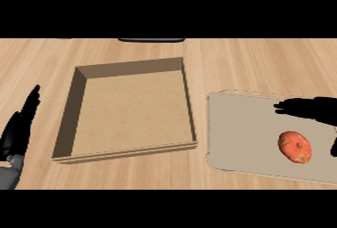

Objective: Pick the squash from the tray and place it in the cardboard box

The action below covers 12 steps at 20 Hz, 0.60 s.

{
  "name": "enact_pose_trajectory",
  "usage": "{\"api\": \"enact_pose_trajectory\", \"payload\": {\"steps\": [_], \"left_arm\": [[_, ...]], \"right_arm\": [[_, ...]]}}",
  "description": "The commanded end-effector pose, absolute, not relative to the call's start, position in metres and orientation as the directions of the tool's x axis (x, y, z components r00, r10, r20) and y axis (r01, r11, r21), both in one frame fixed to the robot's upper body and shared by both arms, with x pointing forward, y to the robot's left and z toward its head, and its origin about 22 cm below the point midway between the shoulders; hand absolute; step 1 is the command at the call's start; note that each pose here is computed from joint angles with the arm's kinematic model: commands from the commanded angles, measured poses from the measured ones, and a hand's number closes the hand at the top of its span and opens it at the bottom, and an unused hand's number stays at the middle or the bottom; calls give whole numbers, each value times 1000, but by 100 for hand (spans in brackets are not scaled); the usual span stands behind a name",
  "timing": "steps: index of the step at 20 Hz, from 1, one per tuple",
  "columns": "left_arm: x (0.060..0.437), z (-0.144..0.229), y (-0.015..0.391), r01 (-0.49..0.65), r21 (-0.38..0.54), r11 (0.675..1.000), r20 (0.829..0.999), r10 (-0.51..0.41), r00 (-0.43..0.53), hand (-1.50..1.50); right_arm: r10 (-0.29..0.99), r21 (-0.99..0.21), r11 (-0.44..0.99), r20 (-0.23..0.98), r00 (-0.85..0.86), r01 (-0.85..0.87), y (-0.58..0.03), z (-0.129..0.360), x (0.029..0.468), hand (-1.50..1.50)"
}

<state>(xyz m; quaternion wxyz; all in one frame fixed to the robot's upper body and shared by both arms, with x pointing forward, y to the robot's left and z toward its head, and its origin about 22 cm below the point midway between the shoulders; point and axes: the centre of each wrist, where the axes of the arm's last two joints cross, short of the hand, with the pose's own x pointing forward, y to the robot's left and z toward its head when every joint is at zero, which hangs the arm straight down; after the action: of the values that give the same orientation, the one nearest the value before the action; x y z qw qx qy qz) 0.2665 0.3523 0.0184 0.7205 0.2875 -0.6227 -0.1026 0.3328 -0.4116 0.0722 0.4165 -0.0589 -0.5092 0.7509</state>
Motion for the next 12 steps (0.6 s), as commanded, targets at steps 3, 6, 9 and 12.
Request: {"api": "enact_pose_trajectory", "payload": {"steps": [3, 6, 9, 12], "left_arm": [[268, 17, 366, -234, 538, 810, 841, -497, 216, 0], [271, 20, 365, -224, 542, 810, 839, -507, 197, 0], [268, 27, 365, -218, 540, 813, 839, -501, 211, 0], [257, 16, 352, -221, 544, 810, 836, -501, 221, 0]], "right_arm": [[641, -784, -147, 389, -661, -603, -412, 78, 342, -150], [650, -778, -147, 390, -653, -611, -402, 47, 344, -150], [641, -772, -160, 392, -660, -615, -404, 52, 341, -150], [621, -756, -148, 431, -654, -638, -413, 59, 329, -150]]}}
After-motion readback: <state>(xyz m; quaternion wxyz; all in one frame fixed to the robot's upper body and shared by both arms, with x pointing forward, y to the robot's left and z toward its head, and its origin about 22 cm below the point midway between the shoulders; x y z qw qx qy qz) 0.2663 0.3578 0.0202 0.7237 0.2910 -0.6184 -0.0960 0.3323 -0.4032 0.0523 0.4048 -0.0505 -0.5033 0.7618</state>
